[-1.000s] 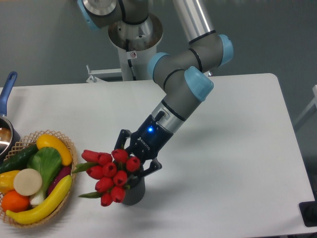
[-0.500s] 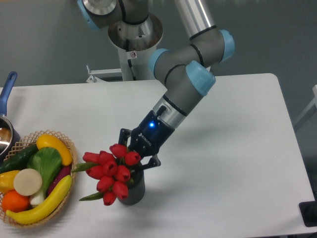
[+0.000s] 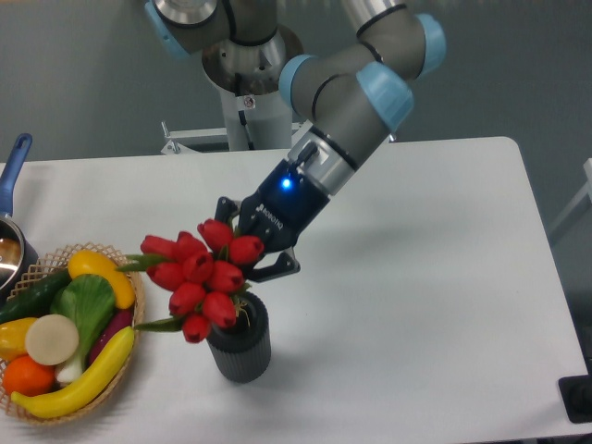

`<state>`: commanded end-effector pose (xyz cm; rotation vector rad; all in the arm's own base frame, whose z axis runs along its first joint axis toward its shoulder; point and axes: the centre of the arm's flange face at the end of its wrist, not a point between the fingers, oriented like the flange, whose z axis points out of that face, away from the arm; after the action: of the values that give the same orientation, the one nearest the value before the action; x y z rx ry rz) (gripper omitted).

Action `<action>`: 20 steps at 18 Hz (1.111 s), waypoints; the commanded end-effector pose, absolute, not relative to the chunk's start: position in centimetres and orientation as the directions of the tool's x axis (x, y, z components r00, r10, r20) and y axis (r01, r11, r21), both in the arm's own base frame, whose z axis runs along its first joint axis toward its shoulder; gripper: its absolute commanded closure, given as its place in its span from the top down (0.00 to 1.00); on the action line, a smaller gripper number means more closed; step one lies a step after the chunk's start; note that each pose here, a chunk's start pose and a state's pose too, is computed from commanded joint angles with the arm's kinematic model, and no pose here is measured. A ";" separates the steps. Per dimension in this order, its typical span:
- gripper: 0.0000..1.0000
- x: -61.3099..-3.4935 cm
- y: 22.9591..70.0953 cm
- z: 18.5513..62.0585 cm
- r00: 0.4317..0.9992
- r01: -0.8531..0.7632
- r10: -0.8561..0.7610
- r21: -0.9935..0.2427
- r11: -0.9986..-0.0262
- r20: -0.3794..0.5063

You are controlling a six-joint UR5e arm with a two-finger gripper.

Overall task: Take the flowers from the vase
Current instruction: 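Lift the gripped tulips straight up out of the grey vase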

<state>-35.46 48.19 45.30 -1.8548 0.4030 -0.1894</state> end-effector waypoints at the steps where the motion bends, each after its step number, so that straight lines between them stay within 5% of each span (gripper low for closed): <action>1: 0.01 -35.7 47.8 45.8 0.930 -0.180 -0.361 -0.948 -0.263 -0.076; 12: 0.03 -38.9 46.2 53.3 0.962 -0.062 -0.274 -0.970 -0.235 0.005; 20: 0.05 -43.8 41.8 52.8 0.984 0.016 -0.168 -0.970 -0.242 0.058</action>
<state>-43.78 41.83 52.78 -1.8086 0.1118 -0.1725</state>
